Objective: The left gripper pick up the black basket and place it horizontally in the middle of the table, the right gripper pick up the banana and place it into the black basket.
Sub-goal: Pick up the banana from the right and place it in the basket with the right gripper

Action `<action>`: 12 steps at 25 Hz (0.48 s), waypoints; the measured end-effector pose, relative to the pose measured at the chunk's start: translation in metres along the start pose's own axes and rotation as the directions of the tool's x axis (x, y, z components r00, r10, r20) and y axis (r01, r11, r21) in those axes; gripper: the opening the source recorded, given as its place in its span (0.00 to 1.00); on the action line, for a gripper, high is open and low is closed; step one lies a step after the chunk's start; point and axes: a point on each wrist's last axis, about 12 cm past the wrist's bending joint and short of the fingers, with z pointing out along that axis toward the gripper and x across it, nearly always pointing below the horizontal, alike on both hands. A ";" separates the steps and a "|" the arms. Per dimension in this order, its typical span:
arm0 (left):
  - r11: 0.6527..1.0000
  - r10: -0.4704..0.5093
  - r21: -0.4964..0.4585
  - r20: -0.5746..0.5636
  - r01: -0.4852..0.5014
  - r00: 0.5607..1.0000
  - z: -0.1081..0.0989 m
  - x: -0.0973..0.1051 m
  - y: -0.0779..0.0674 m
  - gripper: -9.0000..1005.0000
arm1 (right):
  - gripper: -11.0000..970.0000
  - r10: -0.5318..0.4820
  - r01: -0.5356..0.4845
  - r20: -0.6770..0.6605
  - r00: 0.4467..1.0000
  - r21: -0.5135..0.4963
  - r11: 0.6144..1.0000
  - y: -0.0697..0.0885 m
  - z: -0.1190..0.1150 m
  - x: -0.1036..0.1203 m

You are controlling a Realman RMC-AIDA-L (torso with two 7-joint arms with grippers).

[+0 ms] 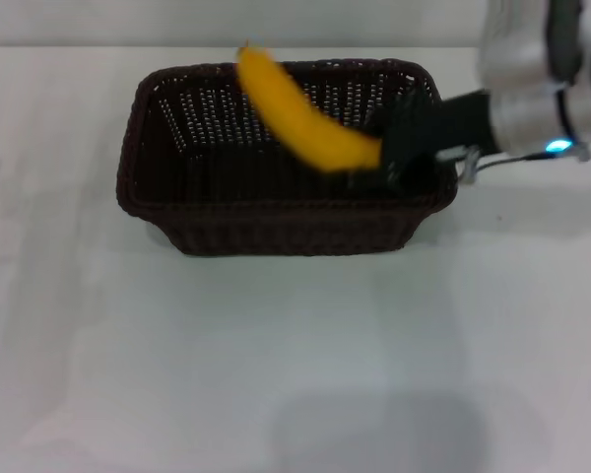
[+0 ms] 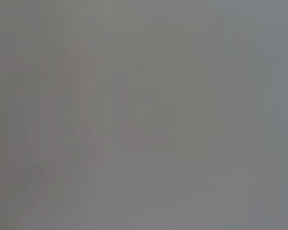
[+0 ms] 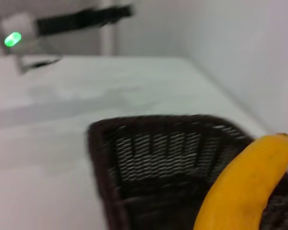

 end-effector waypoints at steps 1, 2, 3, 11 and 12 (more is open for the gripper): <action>1.000 0.001 0.003 -0.001 -0.001 1.000 0.000 0.000 0.000 0.89 | 0.59 -0.015 0.015 -0.005 1.000 -0.015 1.000 0.003 0.005 -0.001; 1.000 0.001 0.003 -0.002 -0.001 1.000 0.000 0.000 0.000 0.89 | 0.59 -0.029 0.029 -0.006 1.000 -0.025 0.999 0.006 0.008 -0.001; 1.000 0.001 0.002 -0.003 -0.001 1.000 0.000 0.000 0.000 0.89 | 0.59 -0.035 0.035 -0.002 0.999 -0.026 0.999 0.007 0.009 -0.002; 1.000 0.009 -0.001 -0.003 -0.009 1.000 -0.003 0.001 0.001 0.89 | 0.82 0.024 -0.036 0.145 0.989 0.084 0.996 -0.001 -0.024 0.006; 1.000 0.015 0.003 -0.001 -0.015 1.000 -0.003 0.000 0.001 0.89 | 0.83 0.057 -0.081 0.203 0.977 0.108 0.991 -0.004 -0.033 0.009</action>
